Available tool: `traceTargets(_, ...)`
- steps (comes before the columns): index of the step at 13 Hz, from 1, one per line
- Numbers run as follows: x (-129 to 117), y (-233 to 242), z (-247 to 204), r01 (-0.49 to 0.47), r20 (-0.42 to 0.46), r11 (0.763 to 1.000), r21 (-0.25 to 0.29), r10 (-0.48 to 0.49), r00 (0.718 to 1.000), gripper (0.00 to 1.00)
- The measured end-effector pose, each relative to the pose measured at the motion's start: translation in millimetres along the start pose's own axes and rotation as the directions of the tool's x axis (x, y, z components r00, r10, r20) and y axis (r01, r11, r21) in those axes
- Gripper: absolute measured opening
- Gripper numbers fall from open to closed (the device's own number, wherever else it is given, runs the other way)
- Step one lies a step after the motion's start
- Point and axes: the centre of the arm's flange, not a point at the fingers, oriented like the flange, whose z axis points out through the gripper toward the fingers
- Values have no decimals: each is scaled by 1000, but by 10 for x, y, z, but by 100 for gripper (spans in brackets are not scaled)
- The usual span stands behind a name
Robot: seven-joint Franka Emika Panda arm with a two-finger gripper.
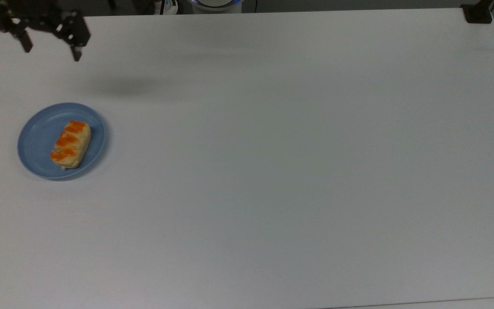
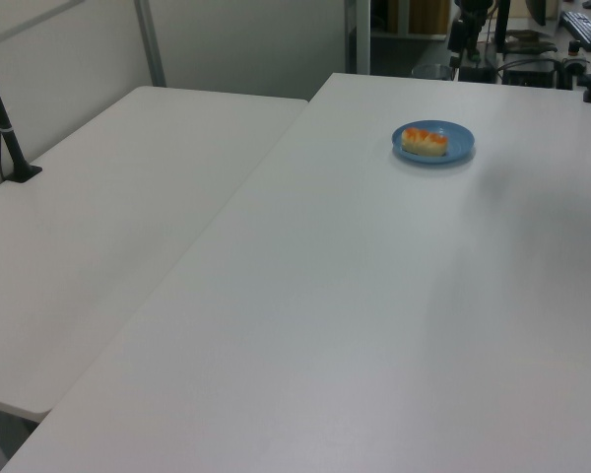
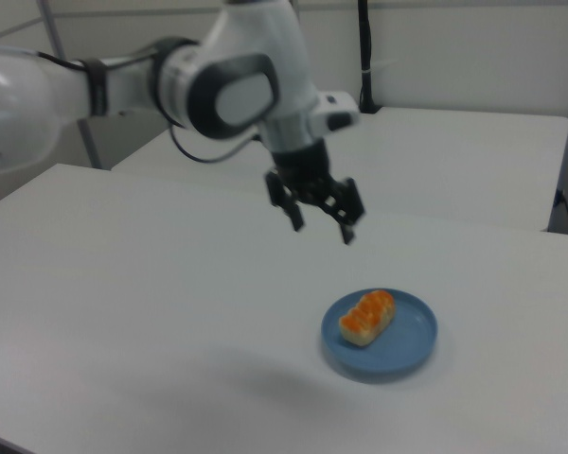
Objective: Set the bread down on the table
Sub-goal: 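Move the gripper over the bread on the blue plate and lower, then close the gripper on the bread with orange topping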
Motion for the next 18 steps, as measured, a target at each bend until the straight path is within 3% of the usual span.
traceTargets(5, 290, 55, 775, -89, -74, 996, 31, 91, 993, 100)
traceTargets(9, 466, -99, 1607, -148, -82, 989, -18, 146, 986, 100)
traceTargets(14, 473, -152, 1907, -142, -56, 989, -34, 140, 989, 97)
traceTargets(18, 476, -195, 1943, -134, -50, 990, -34, 132, 990, 57)
